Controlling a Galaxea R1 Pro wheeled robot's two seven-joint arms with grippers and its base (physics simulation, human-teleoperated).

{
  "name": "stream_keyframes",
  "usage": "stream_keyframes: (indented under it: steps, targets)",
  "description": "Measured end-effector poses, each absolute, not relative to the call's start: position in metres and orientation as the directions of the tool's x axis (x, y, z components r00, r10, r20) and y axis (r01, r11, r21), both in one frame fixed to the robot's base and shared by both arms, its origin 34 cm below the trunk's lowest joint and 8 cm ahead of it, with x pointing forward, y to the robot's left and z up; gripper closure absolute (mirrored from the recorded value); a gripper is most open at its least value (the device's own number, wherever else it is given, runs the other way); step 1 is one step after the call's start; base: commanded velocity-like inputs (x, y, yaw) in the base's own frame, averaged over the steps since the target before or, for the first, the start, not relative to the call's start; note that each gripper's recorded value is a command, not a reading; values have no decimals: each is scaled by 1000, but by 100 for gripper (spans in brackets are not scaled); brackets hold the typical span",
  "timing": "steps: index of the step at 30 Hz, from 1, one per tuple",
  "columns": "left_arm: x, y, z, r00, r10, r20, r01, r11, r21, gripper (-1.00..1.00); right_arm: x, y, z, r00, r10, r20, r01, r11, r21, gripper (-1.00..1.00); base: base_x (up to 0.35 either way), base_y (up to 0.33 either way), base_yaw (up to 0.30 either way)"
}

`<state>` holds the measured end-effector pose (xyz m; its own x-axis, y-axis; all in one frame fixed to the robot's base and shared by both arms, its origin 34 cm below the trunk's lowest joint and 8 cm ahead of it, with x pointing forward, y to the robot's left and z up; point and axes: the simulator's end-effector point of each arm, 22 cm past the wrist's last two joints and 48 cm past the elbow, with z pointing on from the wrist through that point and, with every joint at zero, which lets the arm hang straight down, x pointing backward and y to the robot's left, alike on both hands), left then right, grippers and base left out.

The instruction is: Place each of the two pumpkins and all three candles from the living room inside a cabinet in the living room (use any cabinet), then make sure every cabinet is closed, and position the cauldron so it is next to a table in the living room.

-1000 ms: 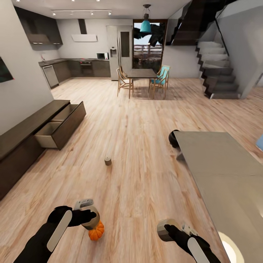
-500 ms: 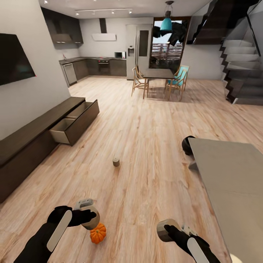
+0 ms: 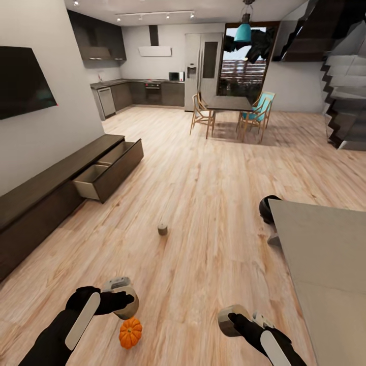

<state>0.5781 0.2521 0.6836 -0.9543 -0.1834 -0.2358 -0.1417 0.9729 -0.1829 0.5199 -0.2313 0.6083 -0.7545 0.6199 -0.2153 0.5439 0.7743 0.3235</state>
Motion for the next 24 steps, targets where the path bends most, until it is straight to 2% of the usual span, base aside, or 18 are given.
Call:
stream_keyframes:
  steps: [24]
  targets:
    - [578, 252, 683, -955, -181, -236, -140, 974, -180, 100, 520, -231, 608, -755, 620, -215, 543, 774, 324, 100, 114, -90, 20]
